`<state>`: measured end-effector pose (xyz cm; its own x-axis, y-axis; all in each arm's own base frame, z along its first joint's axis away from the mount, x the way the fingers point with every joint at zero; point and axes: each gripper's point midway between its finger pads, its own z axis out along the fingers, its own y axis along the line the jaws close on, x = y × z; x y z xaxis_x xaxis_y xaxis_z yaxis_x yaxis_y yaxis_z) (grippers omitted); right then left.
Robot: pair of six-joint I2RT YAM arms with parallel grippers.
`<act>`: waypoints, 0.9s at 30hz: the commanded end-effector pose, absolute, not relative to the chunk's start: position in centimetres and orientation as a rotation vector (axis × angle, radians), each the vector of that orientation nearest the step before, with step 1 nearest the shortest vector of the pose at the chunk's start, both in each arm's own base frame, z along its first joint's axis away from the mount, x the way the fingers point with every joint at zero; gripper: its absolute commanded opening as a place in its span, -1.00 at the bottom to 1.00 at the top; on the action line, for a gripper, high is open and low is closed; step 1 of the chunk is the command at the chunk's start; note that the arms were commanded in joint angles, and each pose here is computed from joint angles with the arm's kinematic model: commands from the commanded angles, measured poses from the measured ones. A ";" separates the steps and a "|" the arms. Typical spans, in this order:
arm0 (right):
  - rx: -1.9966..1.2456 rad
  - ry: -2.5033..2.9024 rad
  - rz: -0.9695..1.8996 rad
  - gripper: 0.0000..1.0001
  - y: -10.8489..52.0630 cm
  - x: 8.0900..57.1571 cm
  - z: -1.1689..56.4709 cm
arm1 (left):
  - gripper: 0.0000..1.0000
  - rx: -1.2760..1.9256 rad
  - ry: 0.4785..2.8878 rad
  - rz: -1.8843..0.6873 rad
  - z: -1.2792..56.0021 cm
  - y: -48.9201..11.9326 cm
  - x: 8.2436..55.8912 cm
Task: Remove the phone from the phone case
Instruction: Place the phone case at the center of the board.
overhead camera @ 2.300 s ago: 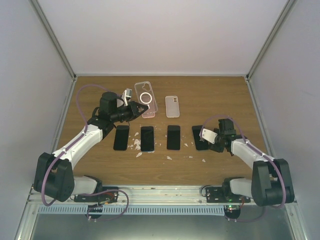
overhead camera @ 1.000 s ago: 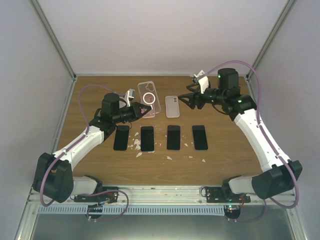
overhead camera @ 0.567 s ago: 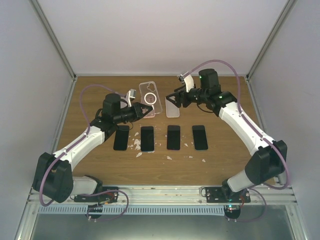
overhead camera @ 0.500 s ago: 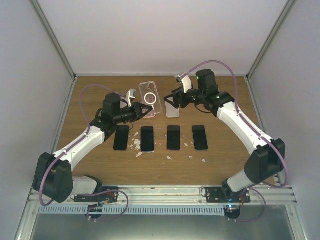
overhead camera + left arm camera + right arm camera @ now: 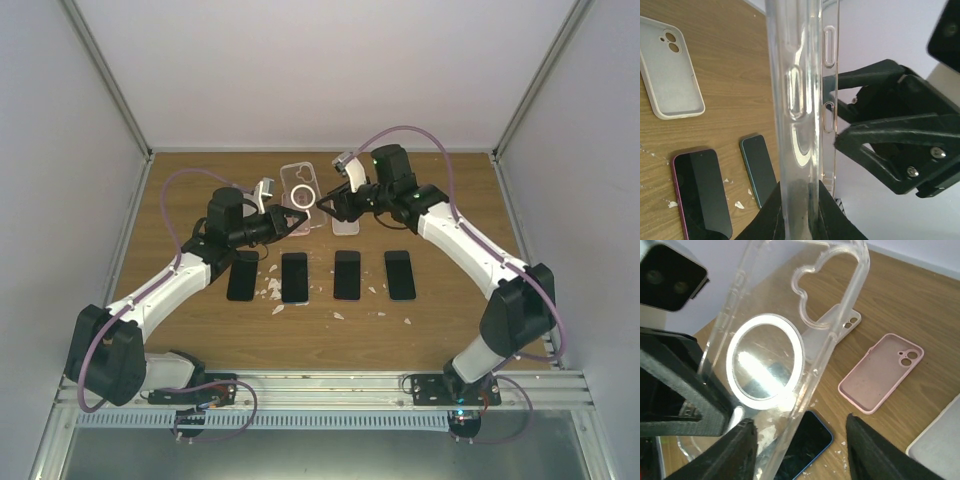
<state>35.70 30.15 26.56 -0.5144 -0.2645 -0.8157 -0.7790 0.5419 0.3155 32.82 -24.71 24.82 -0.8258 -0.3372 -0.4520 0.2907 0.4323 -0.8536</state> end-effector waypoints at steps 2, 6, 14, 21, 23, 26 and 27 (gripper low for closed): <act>-0.823 2.047 0.927 -0.22 30.9 35.8 26.7 | -1.00 0.015 2.006 -1.428 27.3 -24.9 32.9; -0.822 2.040 1.008 -0.46 31.3 35.0 27.2 | -1.00 0.021 2.004 -1.426 27.2 -24.9 32.7; -0.836 2.031 1.153 -0.72 32.1 33.5 27.6 | -1.00 0.042 1.986 -1.421 27.7 -24.8 32.6; -0.776 2.069 1.190 -0.50 31.5 33.9 27.1 | -1.00 0.061 1.975 -1.427 28.0 -24.9 32.5; -0.759 2.080 1.204 -0.50 31.3 34.0 26.9 | -1.00 0.064 1.971 -1.430 28.1 -25.0 32.4; -0.739 2.093 1.225 -0.53 31.2 34.2 26.6 | -1.00 0.075 1.965 -1.441 28.2 -25.1 32.3; -0.734 2.094 1.239 -0.59 31.2 34.1 26.6 | -1.00 0.077 1.963 -1.445 28.2 -25.1 32.3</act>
